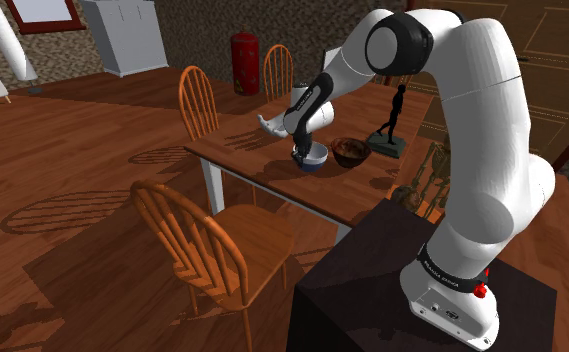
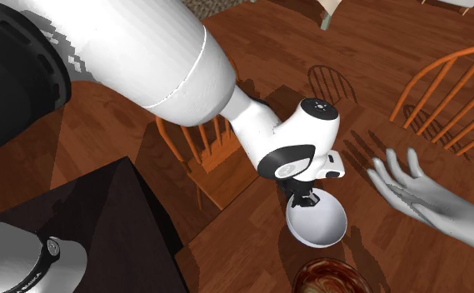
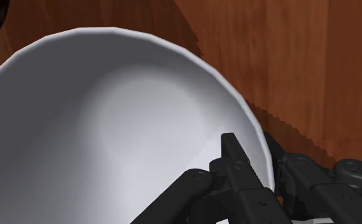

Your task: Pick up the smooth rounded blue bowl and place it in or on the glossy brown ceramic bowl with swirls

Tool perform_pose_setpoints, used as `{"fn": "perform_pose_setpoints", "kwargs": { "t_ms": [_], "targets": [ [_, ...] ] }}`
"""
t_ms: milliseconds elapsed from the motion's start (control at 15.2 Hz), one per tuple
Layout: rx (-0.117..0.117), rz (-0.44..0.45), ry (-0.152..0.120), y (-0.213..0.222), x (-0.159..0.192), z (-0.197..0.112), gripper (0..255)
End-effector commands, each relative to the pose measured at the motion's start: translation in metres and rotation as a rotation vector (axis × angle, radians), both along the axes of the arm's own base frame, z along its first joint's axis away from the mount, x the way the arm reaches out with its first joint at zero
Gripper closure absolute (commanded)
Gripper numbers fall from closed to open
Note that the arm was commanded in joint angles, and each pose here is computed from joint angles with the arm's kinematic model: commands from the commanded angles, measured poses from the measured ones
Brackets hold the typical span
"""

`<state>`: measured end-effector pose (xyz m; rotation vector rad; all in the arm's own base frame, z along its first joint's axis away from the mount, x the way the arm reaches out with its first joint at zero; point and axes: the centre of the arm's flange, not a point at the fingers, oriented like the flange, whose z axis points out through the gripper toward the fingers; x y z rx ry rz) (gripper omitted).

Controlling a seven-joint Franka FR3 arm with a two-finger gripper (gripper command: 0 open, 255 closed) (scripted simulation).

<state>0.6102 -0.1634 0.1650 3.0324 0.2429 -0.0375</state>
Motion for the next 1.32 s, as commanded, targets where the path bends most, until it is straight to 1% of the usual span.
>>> {"fn": "perform_pose_setpoints", "kwargs": {
  "t_ms": [0, 198, 1254],
  "targets": [
    [0.0, 0.0, 0.001, 0.0, 0.0, -0.001, 255],
    [0.0, 0.0, 0.001, 0.0, 0.0, -0.001, 255],
    [0.0, 0.0, 0.001, 0.0, 0.0, 0.084, 255]
  ]
}}
